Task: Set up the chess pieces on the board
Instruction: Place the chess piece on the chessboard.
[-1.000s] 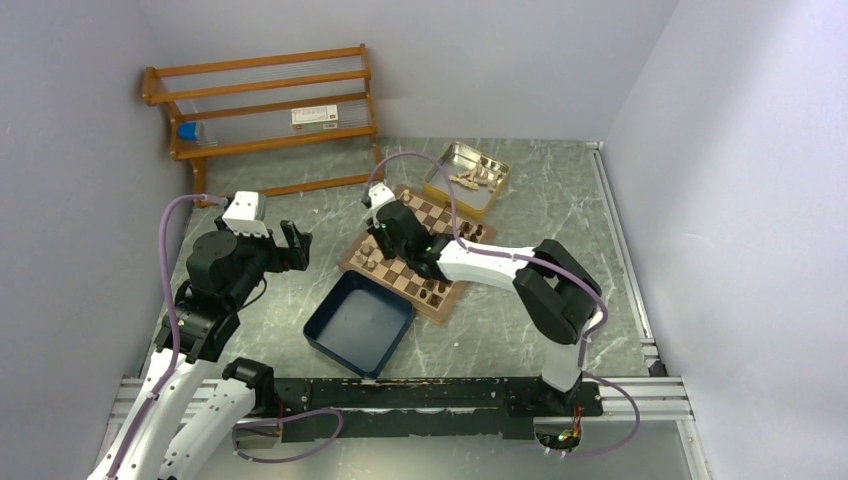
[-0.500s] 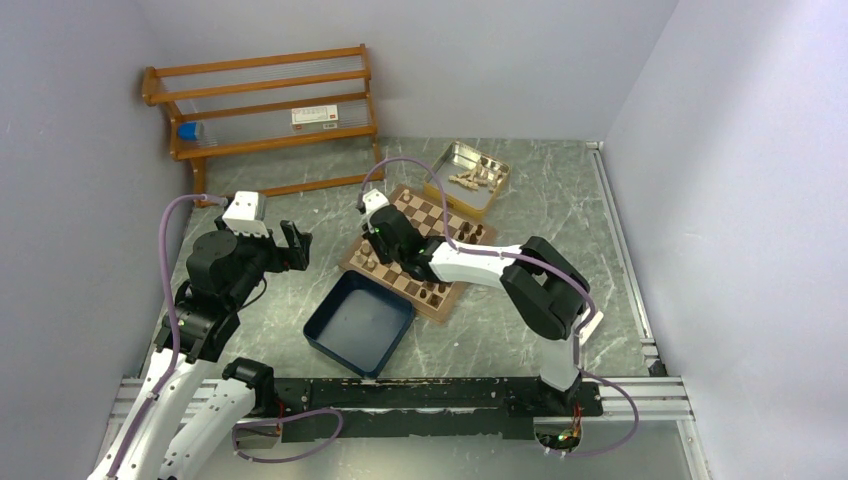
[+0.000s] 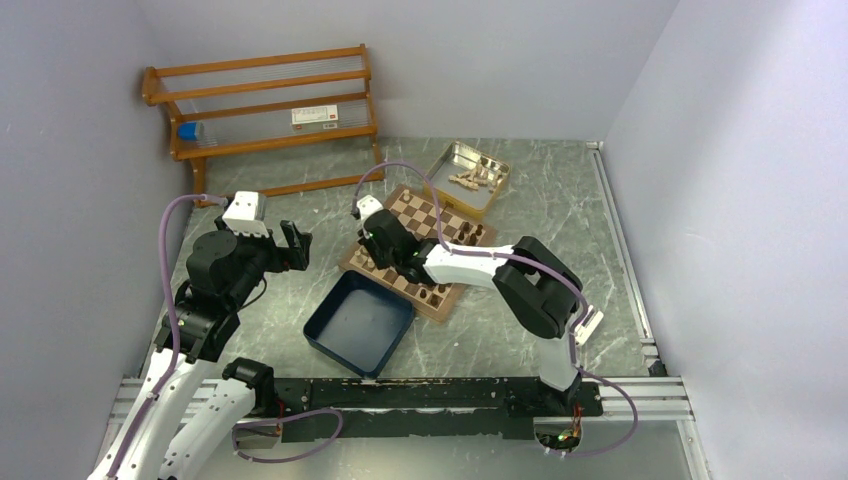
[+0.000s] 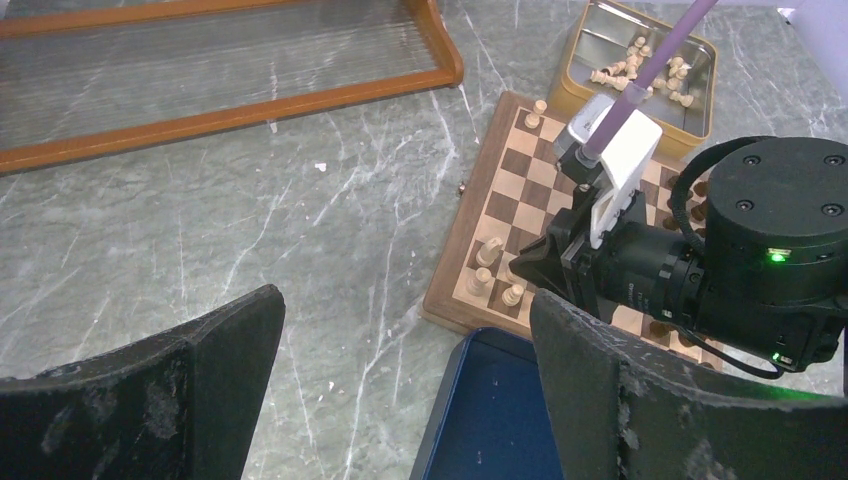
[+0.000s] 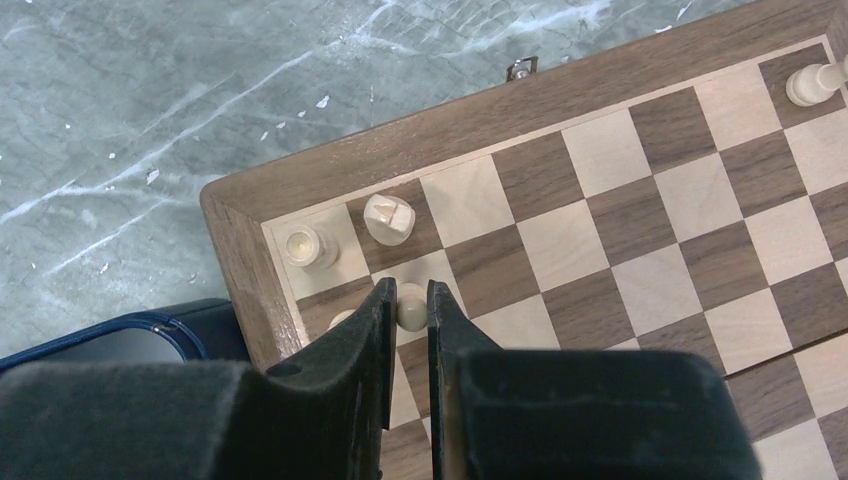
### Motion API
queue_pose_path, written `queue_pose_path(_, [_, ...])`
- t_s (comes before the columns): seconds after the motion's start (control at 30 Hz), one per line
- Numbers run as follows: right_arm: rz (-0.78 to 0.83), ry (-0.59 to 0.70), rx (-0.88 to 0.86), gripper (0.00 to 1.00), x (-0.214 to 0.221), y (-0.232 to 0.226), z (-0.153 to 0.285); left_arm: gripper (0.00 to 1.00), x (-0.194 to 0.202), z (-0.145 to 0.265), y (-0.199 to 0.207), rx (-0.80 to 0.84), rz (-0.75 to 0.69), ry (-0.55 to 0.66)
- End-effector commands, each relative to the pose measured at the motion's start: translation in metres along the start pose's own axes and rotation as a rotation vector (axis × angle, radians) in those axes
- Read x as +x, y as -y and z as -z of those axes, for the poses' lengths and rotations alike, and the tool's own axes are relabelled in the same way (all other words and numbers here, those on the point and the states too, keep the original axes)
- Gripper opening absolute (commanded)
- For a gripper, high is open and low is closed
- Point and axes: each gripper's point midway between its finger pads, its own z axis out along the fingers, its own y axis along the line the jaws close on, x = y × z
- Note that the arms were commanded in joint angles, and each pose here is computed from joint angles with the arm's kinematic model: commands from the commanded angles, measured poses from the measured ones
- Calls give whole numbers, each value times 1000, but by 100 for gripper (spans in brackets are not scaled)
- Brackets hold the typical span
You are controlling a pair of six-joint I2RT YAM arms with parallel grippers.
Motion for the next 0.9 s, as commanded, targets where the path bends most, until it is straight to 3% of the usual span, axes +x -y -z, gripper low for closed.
queue_pose_path(0.0, [2,-6,17,15,-3,-2,-4,97,-7,2,0,2,5,25])
queue_pose_path(0.87, [20,-49,47,20,5,-2,-9,97,-6,3,-1,-1,5,26])
